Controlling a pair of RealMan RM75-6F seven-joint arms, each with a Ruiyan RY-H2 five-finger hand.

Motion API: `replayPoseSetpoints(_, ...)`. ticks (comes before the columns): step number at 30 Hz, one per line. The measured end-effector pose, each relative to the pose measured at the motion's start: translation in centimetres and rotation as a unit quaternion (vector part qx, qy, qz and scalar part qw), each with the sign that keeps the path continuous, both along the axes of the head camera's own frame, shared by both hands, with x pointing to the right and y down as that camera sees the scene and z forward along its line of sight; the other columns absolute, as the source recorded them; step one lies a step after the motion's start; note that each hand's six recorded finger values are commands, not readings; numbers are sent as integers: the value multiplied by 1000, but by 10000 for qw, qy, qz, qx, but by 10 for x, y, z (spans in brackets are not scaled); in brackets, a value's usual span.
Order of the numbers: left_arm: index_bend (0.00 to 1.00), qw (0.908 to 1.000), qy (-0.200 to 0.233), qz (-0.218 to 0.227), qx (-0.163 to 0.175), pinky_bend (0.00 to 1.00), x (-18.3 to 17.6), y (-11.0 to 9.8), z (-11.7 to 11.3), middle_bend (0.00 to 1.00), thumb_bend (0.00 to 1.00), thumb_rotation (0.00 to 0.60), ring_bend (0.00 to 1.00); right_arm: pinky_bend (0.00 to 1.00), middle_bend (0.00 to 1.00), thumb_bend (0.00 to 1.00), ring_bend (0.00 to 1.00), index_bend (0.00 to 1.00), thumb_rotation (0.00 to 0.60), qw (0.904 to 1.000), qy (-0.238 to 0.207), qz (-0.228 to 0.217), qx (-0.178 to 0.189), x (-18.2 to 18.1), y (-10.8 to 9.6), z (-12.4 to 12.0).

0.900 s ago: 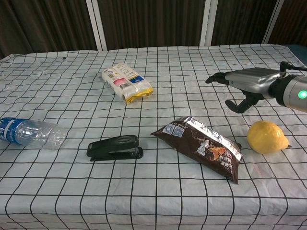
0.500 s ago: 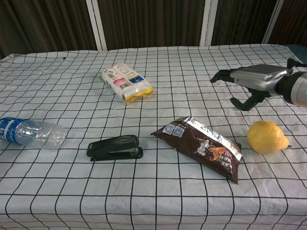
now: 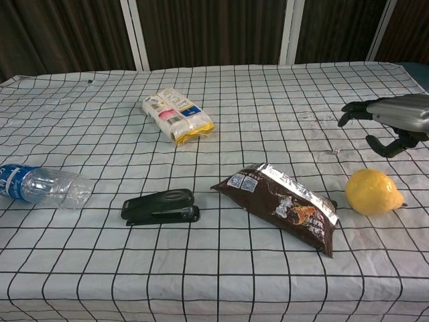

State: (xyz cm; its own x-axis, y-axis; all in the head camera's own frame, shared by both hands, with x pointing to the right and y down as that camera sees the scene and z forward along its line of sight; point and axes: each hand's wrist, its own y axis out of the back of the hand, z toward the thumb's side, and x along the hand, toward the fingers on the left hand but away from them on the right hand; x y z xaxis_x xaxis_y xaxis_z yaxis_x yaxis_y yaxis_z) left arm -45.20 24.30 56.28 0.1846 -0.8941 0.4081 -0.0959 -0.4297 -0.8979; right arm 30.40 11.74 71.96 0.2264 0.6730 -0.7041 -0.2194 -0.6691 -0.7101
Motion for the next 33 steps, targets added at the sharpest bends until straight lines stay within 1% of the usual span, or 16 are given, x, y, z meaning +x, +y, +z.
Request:
replayPoseSetpoints(7, 0, 10000, -24, -13, -31, 94, 0, -1, 2, 0, 511, 600, 0, 0, 0, 693, 0, 161, 600, 9996, 209, -107, -166, 12, 7, 15)
replayPoseSetpoints(10, 0, 10000, -25, -10, -33, 94, 0, -1, 3, 0, 511, 600, 0, 0, 0, 693, 0, 154, 600, 9994, 194, -132, -237, 10, 10, 19)
replayPoseSetpoints(17, 0, 10000, -30, -30, -39, 94, -1, -2, 3, 0, 511, 600, 0, 0, 0, 693, 0, 140, 600, 9993, 127, -223, -281, 5, 11, 20)
replayPoseSetpoints(24, 0, 10000, -36, -33, -38, 94, -1, -2, 3, 0, 511, 600, 0, 0, 0, 694, 0, 140, 600, 9992, 105, -151, -366, 7, 12, 21)
replayPoseSetpoints(33, 0, 10000, -26, 22, -64, 94, 2, -2, 5, 0, 511, 600, 0, 0, 0, 694, 0, 142, 600, 9989, 30, -178, -423, 3, 14, 22)
